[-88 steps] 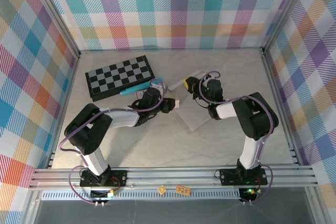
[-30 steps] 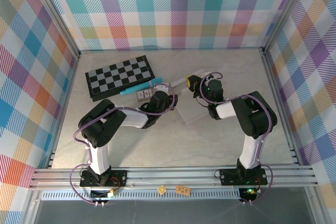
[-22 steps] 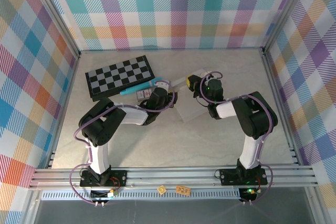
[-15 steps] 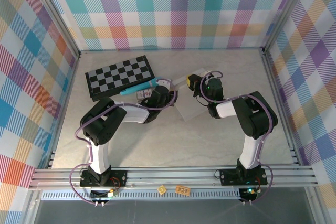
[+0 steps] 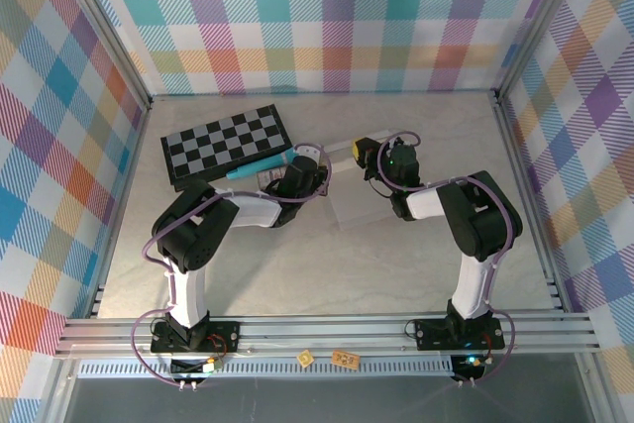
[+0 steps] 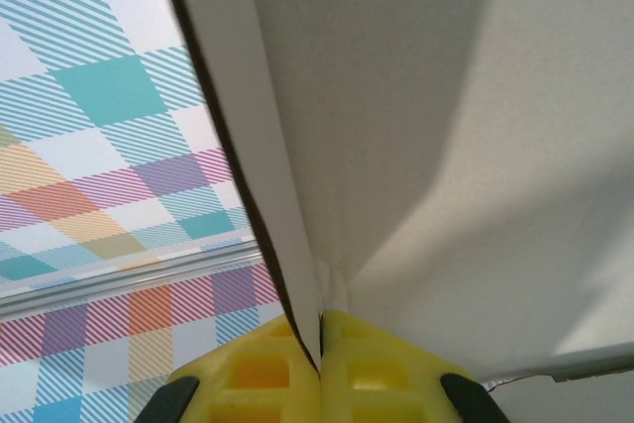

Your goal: Fold the paper box

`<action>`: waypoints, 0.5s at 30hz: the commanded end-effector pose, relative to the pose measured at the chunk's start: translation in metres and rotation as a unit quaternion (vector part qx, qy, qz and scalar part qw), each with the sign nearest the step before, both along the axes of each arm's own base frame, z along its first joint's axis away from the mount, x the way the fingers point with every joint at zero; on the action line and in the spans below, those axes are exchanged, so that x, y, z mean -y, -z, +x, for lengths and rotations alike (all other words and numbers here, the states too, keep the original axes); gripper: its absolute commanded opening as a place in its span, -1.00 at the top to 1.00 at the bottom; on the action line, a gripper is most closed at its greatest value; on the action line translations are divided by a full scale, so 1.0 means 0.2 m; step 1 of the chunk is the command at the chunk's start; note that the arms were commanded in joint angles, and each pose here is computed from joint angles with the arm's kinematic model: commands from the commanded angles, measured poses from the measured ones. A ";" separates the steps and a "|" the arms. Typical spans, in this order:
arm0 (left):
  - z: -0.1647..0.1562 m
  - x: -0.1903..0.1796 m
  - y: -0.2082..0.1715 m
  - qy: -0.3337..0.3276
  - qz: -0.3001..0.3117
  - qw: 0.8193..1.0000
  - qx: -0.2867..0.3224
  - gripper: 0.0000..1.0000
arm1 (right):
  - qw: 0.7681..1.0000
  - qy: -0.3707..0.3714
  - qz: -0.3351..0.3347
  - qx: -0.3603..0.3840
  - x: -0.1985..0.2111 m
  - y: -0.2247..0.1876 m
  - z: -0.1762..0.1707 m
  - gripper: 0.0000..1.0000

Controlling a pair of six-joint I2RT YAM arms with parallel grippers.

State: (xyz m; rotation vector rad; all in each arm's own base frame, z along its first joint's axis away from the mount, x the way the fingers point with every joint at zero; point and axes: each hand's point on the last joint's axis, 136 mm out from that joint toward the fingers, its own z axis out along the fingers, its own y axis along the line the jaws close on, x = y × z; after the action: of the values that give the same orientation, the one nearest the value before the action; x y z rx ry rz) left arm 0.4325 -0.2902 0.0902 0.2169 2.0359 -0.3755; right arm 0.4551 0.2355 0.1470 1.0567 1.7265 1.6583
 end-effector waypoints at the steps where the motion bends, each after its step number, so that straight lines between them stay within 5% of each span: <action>1: 0.06 0.07 -0.13 0.015 -0.037 0.999 0.030 1.00 | 0.996 -0.051 -0.010 -0.069 -0.11 0.19 -0.10 1.00; 15: 0.09 0.11 -0.17 0.015 -0.062 0.998 0.020 0.74 | 0.998 -0.049 -0.037 -0.031 -0.17 0.16 -0.08 1.00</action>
State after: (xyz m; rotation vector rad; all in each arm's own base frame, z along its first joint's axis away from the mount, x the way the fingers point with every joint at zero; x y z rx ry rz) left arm 0.4372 -0.2921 0.0915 0.1867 2.0556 -0.3964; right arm 0.4609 0.2392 0.1481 1.0677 1.7273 1.6227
